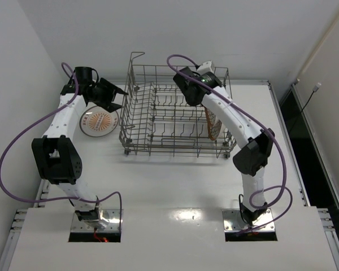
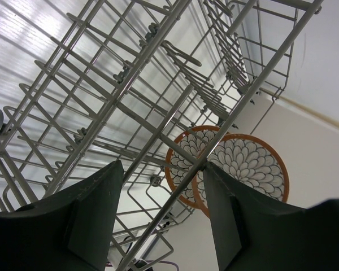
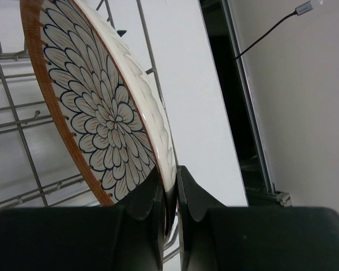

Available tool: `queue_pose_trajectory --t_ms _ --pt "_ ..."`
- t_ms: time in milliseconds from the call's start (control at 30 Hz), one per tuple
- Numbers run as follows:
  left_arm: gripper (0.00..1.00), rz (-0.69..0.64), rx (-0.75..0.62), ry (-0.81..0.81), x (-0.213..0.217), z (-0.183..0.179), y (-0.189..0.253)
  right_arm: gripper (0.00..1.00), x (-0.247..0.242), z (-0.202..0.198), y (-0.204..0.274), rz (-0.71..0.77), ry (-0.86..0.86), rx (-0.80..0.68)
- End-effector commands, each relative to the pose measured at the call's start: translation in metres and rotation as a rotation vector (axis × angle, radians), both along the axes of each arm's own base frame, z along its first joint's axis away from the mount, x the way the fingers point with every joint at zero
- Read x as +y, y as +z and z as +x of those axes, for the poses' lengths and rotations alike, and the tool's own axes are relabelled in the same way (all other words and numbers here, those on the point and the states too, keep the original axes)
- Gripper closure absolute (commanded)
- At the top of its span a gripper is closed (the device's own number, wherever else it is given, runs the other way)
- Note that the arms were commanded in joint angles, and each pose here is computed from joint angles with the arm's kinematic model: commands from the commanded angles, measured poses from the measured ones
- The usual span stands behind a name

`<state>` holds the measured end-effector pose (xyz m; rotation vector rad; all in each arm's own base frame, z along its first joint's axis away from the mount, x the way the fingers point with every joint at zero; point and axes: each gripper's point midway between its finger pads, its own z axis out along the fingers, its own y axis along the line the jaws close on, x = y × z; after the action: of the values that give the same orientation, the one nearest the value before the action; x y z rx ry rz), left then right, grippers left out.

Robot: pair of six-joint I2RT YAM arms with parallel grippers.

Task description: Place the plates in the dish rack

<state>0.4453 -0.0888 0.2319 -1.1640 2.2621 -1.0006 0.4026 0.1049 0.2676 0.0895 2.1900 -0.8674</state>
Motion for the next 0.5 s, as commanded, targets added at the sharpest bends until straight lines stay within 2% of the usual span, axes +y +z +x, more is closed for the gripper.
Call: queue_pose_trajectory --t_ms 0,200,467 --pt "0.45 -0.012 -0.054 -0.005 -0.001 0.003 0.023 1.00 -0.007 0.003 0.013 -0.033 -0.056 -0.076" --pt "0.45 -0.011 -0.063 -0.005 -0.001 0.004 0.024 1.00 -0.005 -0.001 -0.005 -0.013 -0.066 -0.047" --pt "0.45 -0.018 -0.064 -0.012 -0.002 0.003 0.025 1.00 0.012 -0.013 -0.047 0.091 -0.063 0.055"
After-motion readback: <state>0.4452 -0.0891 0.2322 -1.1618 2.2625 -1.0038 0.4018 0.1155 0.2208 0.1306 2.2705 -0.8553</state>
